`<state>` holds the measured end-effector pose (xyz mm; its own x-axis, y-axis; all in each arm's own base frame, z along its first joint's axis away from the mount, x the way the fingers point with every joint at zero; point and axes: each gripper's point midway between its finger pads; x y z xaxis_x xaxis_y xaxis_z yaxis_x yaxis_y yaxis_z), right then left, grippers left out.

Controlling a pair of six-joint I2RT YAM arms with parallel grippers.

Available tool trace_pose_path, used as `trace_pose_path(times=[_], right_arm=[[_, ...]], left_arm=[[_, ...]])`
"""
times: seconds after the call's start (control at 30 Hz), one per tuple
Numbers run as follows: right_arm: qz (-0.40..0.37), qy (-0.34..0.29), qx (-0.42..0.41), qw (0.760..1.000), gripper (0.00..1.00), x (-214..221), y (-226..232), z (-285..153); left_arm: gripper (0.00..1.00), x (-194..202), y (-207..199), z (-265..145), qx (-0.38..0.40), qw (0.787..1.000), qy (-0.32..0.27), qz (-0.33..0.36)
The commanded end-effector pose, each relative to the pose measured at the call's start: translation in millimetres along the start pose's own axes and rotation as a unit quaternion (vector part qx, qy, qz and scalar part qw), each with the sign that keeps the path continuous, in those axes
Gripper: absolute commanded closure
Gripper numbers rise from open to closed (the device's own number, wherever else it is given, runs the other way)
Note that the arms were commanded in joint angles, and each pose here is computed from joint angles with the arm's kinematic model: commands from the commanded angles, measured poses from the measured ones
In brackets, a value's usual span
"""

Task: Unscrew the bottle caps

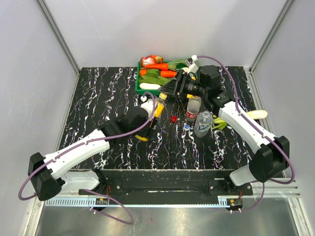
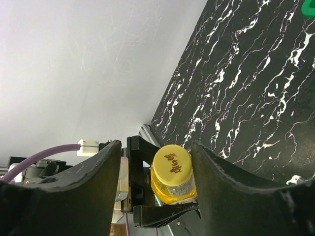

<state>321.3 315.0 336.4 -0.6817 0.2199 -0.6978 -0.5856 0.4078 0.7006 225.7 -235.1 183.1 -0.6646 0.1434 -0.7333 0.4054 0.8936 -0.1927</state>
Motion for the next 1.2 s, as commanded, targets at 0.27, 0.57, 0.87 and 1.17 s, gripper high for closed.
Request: trace_pose_path(times=[0.27,0.57,0.87,1.17], right_arm=[[0.000,0.002,-0.036,0.999,0.42,1.9,9.8,1.9],[0.000,0.014,-0.018,1.000,0.46,9.4,-1.2,3.7],[-0.004,0.020,-0.018,1.000,0.78,15.6,-3.6,2.8],[-0.045,0.031,-0.022,0.998,1.00,21.8,-0.1,-6.7]], left_arm=[[0.64,-29.4,-7.6,-8.1,-0.009,0.999,-0.043,-0.004],[0.64,-27.0,-8.3,-6.9,-0.022,0.999,-0.040,-0.004],[0.64,-22.4,-9.6,1.4,-0.033,0.999,-0.023,0.000],[0.67,-8.6,-25.3,7.9,0.014,1.000,0.002,-0.008]])
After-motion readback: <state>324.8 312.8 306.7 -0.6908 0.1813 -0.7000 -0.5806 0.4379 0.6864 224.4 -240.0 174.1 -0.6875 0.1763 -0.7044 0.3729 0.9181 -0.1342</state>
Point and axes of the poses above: each gripper's point midway between its finger pads, its own z axis out along the fingers, its own y axis along the line the jaws close on, x = y × z, and after that the axes turned 11 degrees about -z, right-handed
